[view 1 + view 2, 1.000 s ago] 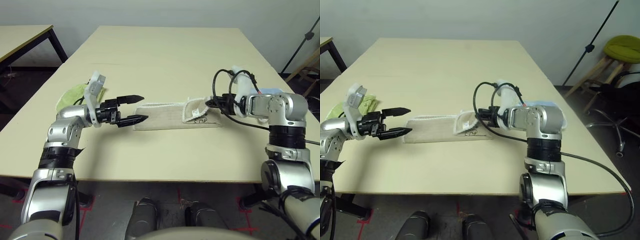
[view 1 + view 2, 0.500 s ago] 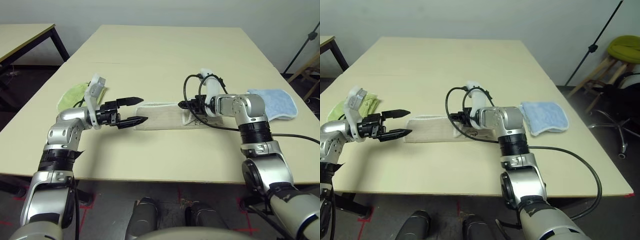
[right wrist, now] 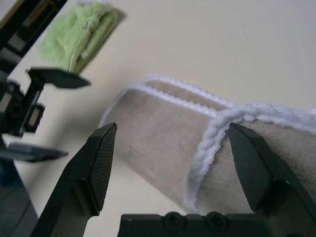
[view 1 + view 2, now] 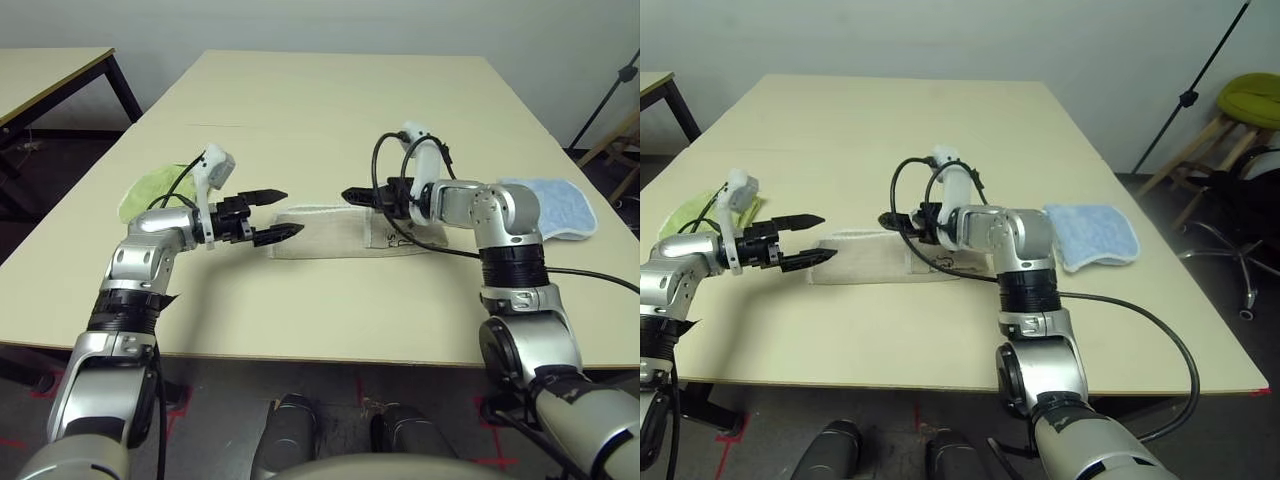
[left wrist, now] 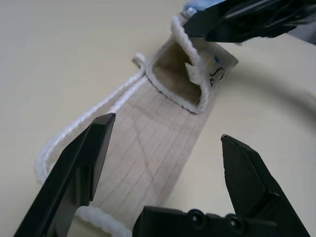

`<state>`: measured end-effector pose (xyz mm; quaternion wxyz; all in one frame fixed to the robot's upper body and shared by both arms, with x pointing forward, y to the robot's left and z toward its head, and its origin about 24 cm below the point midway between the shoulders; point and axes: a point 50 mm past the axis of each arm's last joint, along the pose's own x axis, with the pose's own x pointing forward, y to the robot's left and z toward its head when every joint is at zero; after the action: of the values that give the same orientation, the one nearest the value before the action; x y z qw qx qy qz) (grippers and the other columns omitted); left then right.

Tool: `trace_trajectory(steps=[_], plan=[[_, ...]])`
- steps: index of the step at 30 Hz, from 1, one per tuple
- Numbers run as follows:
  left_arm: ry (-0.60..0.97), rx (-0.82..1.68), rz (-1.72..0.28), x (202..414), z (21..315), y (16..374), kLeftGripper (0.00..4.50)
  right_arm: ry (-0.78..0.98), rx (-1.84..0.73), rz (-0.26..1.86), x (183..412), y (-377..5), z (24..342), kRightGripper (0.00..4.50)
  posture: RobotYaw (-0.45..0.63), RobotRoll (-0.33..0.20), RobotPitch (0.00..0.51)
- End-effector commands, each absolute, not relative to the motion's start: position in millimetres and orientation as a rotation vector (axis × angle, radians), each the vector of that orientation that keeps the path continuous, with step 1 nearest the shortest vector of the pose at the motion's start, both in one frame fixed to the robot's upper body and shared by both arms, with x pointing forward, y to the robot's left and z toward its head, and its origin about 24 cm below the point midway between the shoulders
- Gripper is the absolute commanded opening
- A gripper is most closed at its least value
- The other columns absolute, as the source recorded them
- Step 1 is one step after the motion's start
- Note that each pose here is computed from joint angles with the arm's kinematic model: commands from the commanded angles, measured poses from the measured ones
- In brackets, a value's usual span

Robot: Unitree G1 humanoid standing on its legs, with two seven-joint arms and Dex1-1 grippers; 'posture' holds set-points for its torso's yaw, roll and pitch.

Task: Fold the towel and set it aside.

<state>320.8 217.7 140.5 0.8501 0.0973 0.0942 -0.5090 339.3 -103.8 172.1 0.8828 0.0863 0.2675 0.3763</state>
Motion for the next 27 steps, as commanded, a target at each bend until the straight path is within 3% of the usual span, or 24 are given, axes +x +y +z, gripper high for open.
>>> trace_trajectory(steps=[1,10,17,20,23,25,27], plan=[[0.228,0.178,-1.102,321.5,137.0,218.9,4.5,0.624,0.047,0.815,330.3,-116.4,171.5,4.47,0.13,0.0,0.048],[0.223,0.162,-1.123,322.8,133.6,217.2,4.5,0.686,-0.088,0.846,323.3,-149.8,176.9,4.47,0.12,0.0,0.049],[0.117,0.167,-1.111,330.3,149.9,190.9,4.5,0.233,-0.072,0.71,350.9,-181.6,210.0,4.47,0.13,0.0,0.049],[0.088,0.117,-1.138,332.6,153.5,166.7,4.5,0.096,-0.12,0.606,357.7,-195.8,203.3,4.47,0.13,0.0,0.049],[0.04,0.065,-1.095,340.0,154.0,142.4,4.5,0.065,-0.094,0.514,356.0,-205.8,183.0,4.47,0.12,0.0,0.049],[0.002,0.028,-1.062,343.2,153.6,123.6,4.09,0.039,-0.034,0.479,349.4,-205.1,169.1,4.5,0.11,0.0,0.049],[-0.005,-0.008,-1.055,343.5,152.5,108.4,3.55,0.017,-0.013,0.432,344.9,-206.1,160.1,4.07,0.1,0.0,0.048]])
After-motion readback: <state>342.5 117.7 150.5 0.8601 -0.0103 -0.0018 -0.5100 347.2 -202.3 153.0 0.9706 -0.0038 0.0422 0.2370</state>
